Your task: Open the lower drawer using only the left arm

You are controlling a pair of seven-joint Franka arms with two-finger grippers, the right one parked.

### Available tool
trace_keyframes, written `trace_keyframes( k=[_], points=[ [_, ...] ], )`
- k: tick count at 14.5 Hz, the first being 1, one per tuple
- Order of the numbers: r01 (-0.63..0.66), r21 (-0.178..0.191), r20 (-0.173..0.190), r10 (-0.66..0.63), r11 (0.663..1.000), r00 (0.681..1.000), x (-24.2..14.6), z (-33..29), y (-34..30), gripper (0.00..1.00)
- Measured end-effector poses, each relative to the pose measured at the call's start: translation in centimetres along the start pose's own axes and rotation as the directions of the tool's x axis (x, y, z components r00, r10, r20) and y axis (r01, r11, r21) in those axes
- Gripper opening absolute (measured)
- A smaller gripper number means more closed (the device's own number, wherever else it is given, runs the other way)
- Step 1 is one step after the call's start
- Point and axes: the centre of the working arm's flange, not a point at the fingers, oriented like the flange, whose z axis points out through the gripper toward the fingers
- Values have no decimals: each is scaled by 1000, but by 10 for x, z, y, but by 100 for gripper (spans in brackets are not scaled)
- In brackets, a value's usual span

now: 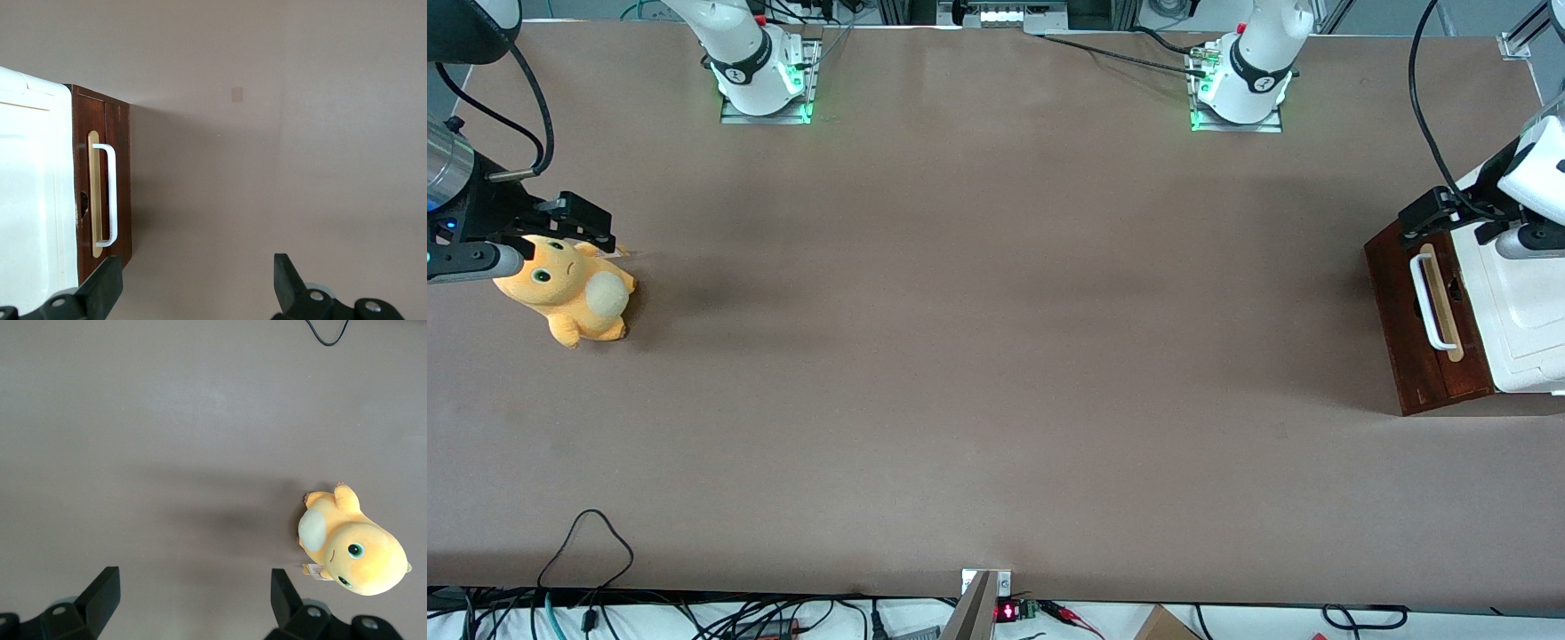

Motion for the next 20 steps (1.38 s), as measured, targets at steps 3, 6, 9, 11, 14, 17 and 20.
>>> trace_keyframes(
  k=[3,6,9,11,14,17,20],
  points=[
    [0,1,24,0,1000,1000,-3,2,0,100],
    [-5,1,26,5,1000,1000,-3,2,0,100],
    [-6,1,34,6,1000,999,-4,2,0,100],
    [-7,2,54,7,1000,999,-6,4,0,100],
    [-50,-1,59,50,999,997,-7,5,0,100],
    [-99,47,46,97,994,994,-5,4,0,100],
    [-174,296,69,160,939,985,-3,10,24,94]
  ],
)
